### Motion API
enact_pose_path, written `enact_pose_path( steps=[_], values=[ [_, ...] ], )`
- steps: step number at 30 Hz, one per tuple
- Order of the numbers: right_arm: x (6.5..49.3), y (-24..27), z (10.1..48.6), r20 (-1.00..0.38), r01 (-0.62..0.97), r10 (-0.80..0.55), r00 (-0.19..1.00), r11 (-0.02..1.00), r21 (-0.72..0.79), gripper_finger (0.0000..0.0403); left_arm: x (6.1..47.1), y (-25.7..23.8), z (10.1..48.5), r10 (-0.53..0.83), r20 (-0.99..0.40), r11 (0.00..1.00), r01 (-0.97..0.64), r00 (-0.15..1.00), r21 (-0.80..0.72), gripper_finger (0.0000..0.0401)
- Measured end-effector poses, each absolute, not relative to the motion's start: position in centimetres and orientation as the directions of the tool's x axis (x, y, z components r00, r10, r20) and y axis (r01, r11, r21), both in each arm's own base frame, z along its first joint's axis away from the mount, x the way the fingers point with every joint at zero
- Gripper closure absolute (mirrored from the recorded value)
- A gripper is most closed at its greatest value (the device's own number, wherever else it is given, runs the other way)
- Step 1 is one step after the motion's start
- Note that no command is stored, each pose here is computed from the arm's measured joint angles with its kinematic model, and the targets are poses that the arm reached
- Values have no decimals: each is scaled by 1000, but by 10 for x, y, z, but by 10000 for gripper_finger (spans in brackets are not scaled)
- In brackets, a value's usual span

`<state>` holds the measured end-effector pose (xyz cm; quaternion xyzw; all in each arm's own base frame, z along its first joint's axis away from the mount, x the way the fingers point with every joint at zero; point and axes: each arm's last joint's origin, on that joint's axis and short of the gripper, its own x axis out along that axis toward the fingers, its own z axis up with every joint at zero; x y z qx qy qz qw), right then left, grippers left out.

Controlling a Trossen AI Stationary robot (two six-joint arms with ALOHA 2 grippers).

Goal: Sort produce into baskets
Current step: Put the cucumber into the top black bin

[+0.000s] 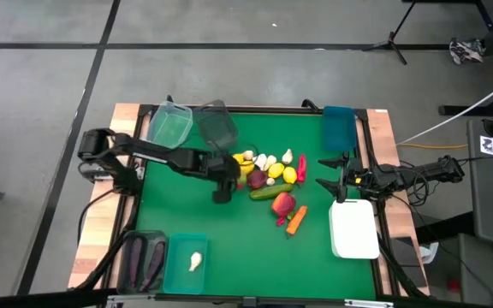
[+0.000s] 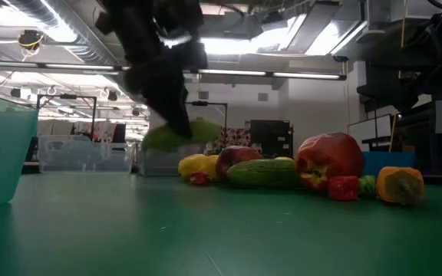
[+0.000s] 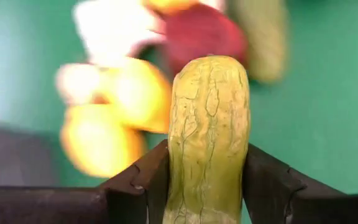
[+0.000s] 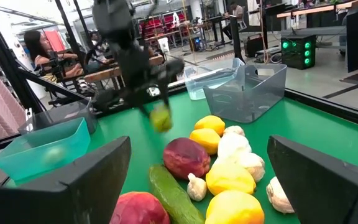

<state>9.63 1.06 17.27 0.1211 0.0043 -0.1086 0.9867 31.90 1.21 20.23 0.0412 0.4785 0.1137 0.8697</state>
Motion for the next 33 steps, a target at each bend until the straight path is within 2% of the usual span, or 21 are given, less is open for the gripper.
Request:
enact_pose_path(
  steps=[3, 7, 12, 17, 22, 33],
  values=[
    [96, 11, 173, -35, 215, -213, 976, 947, 238, 27, 311, 19, 223, 393, -746, 908, -354, 538, 223, 240],
    [96, 11, 173, -36, 216, -213, 976, 947, 237, 27, 298, 37, 248, 594, -626, 766, -593, 506, 247, 240],
    [96, 11, 173, -36, 216, -213, 976, 947, 237, 27, 283, 68, 265, 686, -570, 657, -722, 453, 218, 240],
    [96, 11, 173, -36, 216, -214, 976, 947, 237, 27, 274, 108, 263, 698, -597, 633, -730, 396, 257, 240],
    [96, 11, 173, -36, 216, -213, 976, 947, 237, 27, 261, 150, 252, 655, -665, 612, -769, 359, 187, 240],
    [96, 11, 173, -36, 216, -213, 976, 947, 237, 27, 235, 211, 243, 578, -686, 623, -782, 443, 21, 240]
  ],
)
